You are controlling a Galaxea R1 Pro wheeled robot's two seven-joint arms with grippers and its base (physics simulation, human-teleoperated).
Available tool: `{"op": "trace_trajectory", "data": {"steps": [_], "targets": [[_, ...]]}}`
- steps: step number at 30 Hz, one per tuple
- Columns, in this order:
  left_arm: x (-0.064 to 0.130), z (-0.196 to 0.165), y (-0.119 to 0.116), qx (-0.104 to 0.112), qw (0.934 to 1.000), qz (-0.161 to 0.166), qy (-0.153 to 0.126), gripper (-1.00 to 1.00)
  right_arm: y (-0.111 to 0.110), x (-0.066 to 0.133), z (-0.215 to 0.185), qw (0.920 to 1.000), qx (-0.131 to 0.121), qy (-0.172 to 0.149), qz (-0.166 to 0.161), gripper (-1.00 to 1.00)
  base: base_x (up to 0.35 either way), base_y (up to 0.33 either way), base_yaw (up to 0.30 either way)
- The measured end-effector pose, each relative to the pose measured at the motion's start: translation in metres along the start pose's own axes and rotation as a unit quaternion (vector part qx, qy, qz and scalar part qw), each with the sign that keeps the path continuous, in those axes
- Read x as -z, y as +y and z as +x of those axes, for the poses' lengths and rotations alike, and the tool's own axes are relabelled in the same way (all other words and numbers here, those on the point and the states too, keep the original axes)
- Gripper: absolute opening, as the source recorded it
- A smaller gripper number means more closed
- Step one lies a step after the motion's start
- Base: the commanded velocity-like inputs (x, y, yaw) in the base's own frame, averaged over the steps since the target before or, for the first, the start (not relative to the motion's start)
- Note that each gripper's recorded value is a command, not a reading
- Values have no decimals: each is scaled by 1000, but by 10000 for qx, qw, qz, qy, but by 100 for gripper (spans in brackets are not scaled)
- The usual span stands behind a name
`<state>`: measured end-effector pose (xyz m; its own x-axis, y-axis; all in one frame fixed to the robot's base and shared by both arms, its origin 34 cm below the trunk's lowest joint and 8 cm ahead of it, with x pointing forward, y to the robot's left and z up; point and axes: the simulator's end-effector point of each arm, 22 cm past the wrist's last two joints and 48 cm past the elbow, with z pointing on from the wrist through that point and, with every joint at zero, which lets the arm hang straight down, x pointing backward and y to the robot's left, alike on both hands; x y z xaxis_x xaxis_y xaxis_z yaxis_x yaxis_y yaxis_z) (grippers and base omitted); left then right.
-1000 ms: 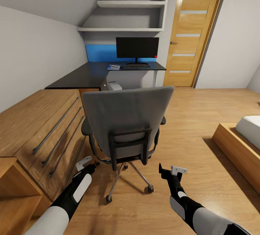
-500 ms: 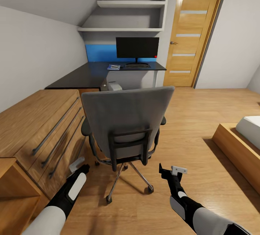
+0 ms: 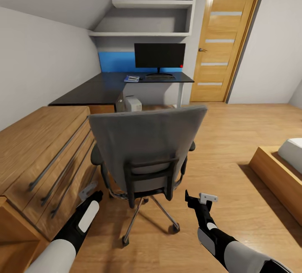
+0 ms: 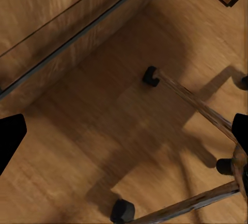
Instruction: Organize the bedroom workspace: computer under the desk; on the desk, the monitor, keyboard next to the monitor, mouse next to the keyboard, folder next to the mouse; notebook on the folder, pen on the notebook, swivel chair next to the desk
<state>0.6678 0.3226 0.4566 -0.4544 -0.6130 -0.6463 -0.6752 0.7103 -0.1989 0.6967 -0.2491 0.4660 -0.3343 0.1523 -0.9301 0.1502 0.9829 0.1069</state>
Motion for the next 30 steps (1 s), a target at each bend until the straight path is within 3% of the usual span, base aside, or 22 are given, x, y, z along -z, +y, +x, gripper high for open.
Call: {"op": "trace_trajectory", "data": {"steps": [16, 30], "targets": [[0, 0, -1, 4, 10000, 23, 4, 100, 0, 0, 0, 10000, 3, 3, 3, 100, 132, 0, 0], [1, -1, -1, -14, 10000, 14, -9, 100, 0, 0, -1, 10000, 11, -11, -8, 100, 18, 0, -51]]}}
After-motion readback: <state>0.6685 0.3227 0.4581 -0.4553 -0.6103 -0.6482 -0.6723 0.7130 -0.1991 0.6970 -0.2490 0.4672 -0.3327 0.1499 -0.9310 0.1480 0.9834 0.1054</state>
